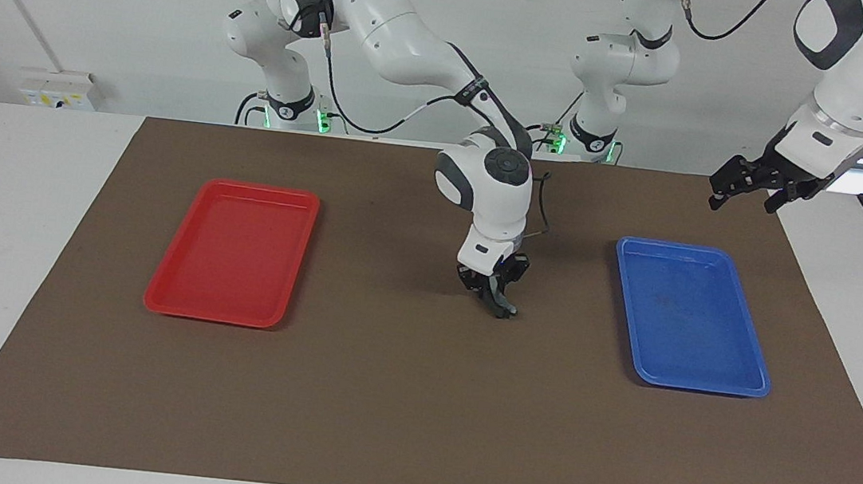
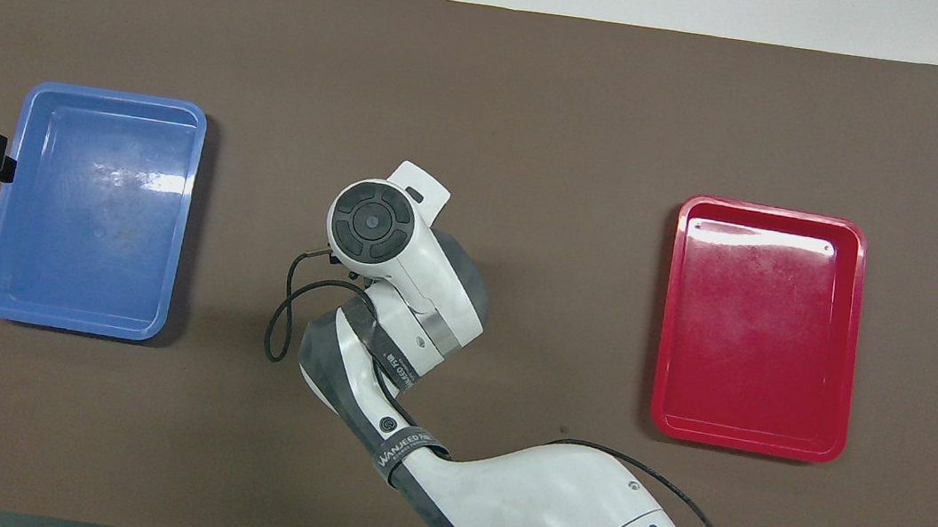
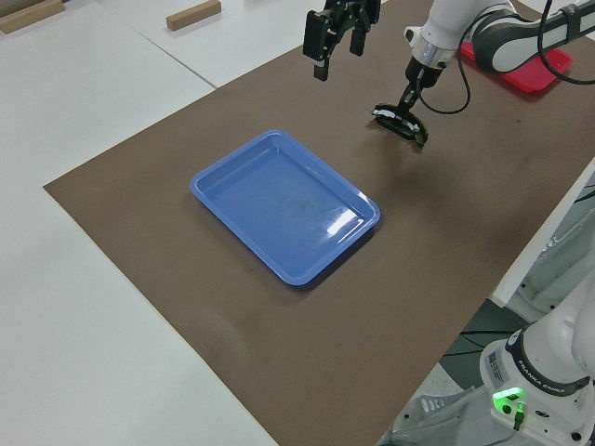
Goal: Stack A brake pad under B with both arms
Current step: 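Lower the curved pad onto the small pad with the right gripper and release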
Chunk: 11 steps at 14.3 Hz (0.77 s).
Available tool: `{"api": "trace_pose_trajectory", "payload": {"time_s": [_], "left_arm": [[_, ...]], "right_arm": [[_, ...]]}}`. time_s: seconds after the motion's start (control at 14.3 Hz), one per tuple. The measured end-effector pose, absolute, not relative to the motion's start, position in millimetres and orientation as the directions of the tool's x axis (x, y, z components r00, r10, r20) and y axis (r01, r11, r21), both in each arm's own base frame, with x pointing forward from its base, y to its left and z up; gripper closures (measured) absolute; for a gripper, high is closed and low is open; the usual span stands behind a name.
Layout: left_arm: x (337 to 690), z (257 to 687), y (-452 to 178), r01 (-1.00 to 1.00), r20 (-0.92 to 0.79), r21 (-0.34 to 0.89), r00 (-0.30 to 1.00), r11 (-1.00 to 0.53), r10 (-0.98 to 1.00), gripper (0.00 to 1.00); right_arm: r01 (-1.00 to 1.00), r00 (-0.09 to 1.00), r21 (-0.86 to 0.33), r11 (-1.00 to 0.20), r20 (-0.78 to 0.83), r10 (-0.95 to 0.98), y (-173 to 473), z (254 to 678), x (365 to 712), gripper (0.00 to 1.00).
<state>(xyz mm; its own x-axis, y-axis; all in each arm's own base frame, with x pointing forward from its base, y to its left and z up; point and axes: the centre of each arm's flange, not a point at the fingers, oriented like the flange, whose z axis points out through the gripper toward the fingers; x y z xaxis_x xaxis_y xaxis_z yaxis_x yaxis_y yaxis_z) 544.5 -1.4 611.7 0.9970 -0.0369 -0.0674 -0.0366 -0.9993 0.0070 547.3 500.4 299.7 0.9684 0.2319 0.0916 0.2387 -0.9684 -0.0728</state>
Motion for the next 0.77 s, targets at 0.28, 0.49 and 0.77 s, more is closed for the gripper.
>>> {"api": "trace_pose_trajectory", "payload": {"time_s": [0.28, 0.49, 0.77], "left_arm": [[544.5, 611.7, -1.1, -0.036, -0.068, 0.007, 0.997, -0.999, -0.036, 0.0], [544.5, 611.7, -1.1, -0.036, -0.068, 0.007, 0.997, -0.999, -0.036, 0.0], [544.4, 611.7, -1.1, -0.036, -0.068, 0.007, 0.997, -0.999, -0.036, 0.0]], "right_arm": [[0.239, 0.968, -0.073, -0.968, 0.093, 0.232, 500.5, 299.5, 547.2, 0.57], [0.239, 0.968, -0.074, -0.968, 0.095, 0.232, 500.5, 299.2, 547.5, 0.57], [0.257, 0.959, -0.051, -0.965, 0.137, 0.248, 501.1, 279.4, 552.8, 0.17]]}}
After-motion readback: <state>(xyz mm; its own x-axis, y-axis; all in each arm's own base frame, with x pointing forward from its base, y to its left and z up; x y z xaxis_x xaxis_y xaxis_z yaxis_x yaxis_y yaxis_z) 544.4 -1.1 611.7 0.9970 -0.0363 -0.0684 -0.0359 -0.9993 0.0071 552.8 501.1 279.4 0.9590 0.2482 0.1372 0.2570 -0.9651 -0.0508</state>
